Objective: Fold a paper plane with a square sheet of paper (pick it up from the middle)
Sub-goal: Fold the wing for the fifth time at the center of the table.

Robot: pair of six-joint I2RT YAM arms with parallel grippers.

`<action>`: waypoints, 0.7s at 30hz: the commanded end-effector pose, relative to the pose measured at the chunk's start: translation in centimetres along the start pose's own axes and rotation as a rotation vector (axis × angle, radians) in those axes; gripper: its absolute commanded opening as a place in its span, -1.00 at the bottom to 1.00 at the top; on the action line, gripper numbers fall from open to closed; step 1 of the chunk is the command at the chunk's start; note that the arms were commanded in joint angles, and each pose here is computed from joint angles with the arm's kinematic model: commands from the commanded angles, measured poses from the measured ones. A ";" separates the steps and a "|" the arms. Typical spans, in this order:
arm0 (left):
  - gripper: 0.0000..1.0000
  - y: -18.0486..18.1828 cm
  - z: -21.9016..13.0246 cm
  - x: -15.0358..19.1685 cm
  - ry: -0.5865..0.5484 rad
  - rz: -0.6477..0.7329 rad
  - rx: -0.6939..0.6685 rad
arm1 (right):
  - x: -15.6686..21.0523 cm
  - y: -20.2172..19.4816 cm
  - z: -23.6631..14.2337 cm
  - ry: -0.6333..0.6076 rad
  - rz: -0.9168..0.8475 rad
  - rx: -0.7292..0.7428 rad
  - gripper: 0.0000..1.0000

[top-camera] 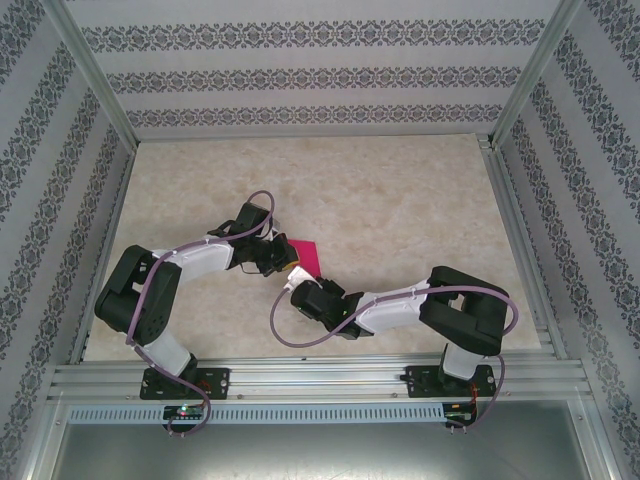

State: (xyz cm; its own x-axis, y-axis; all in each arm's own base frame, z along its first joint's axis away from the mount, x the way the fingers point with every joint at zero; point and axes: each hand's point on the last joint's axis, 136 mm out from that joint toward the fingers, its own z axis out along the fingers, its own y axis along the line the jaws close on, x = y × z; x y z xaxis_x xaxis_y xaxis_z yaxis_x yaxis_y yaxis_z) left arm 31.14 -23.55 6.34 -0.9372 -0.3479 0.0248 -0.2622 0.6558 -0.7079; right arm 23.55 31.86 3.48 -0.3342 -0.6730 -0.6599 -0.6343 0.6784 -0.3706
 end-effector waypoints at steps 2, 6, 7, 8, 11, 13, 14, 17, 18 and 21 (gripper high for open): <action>-0.83 -0.9 -0.9 -0.5 -0.021 0.008 0.004 | -1.0 0.0 -0.1 -0.029 0.013 0.028 -0.69; -0.82 -0.8 -0.9 -0.4 -0.020 0.005 0.003 | -1.0 -0.1 -0.1 -0.032 0.023 0.034 -0.86; -0.82 -0.9 -1.0 -0.4 -0.022 0.008 0.004 | -0.9 -0.1 -0.1 -0.029 0.025 0.035 -0.90; -0.80 -0.9 -1.0 -0.5 -0.025 0.007 0.002 | -0.9 0.0 0.0 -0.025 0.025 0.029 -0.92; -0.73 -0.6 -1.4 -0.5 -0.035 0.010 -0.023 | -0.7 0.5 0.0 -0.020 0.037 0.002 -1.00; -0.61 -0.4 -1.8 -0.7 -0.049 0.016 -0.049 | -0.7 0.7 0.0 -0.018 0.064 -0.022 -1.00; -0.60 -0.3 -2.0 -0.8 -0.059 0.021 -0.065 | -0.8 0.9 0.1 -0.018 0.083 -0.048 -1.00; -0.38 0.3 -3.5 -1.2 -0.115 0.023 -0.128 | -1.0 1.4 0.3 -0.005 0.184 -0.145 -1.00; -0.35 0.4 -4.2 -1.4 -0.141 0.028 -0.146 | -1.1 1.8 0.3 -0.003 0.219 -0.193 -1.00; -0.14 1.0 -6.3 -1.9 -0.214 0.031 -0.199 | -1.4 2.6 0.3 0.005 0.322 -0.311 -1.00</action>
State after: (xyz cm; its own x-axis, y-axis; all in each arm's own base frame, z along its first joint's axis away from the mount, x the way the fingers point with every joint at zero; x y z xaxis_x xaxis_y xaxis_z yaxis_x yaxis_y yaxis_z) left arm 31.18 -20.81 8.79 -0.9105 -0.4050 -0.0837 -0.2674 0.7310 -0.6278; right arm 23.41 32.91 2.70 -0.4666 -0.5466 -0.6953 -0.6599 0.7386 -0.1378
